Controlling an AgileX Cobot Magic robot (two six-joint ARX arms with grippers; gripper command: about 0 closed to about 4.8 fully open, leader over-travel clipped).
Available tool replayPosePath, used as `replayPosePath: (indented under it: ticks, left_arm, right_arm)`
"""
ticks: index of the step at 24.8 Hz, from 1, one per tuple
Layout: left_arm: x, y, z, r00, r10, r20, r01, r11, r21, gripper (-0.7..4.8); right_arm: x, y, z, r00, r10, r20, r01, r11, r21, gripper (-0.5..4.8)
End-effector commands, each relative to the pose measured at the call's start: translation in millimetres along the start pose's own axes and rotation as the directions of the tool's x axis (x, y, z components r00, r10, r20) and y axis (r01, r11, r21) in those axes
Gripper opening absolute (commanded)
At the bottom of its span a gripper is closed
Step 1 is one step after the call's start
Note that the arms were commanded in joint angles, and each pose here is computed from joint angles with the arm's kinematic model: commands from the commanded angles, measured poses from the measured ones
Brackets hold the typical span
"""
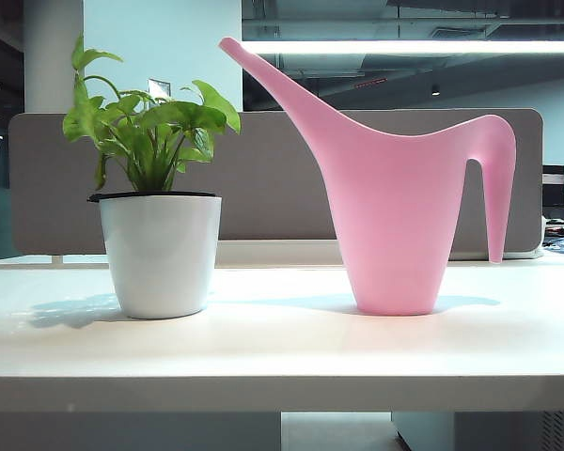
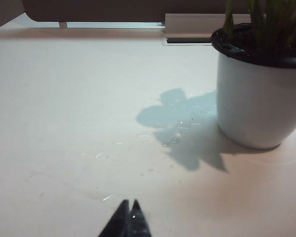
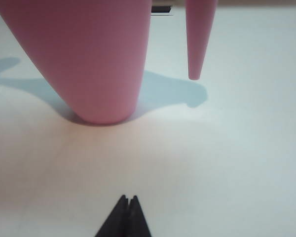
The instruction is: Pick up the watering can from the table, water the potted plant, and put the can back.
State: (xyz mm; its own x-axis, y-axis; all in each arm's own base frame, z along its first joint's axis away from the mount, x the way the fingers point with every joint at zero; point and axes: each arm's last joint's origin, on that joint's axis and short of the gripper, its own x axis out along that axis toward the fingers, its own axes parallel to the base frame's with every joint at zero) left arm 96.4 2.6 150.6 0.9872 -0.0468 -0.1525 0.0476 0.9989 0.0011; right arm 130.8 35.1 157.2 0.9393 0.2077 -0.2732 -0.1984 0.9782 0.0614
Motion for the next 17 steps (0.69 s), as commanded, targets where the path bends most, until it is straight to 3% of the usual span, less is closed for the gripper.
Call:
replayPosePath:
  ticks: [1, 9, 17]
  left_arm:
    - [0, -0.1, 1, 1.0, -0.004, 0.008, 0.004, 1.0, -0.002, -0.05]
    - [0, -0.1, 1, 1.0, -0.004, 0.008, 0.004, 1.0, -0.002, -0.05]
    - [0, -0.1, 1, 1.0, -0.004, 0.007, 0.004, 1.0, -0.002, -0.05]
  right_arm:
    - [-6, -1, 2, 1.0, -0.018, 0.019, 0.018, 1.0, 0.001, -0.05]
    - [-27, -3, 6, 0.991, -0.079, 0.106, 0.074, 0.996, 0.046, -0.05]
    - [-45, -5, 3, 0.979, -0.067, 0.192, 0.053, 0.995, 0.079, -0.05]
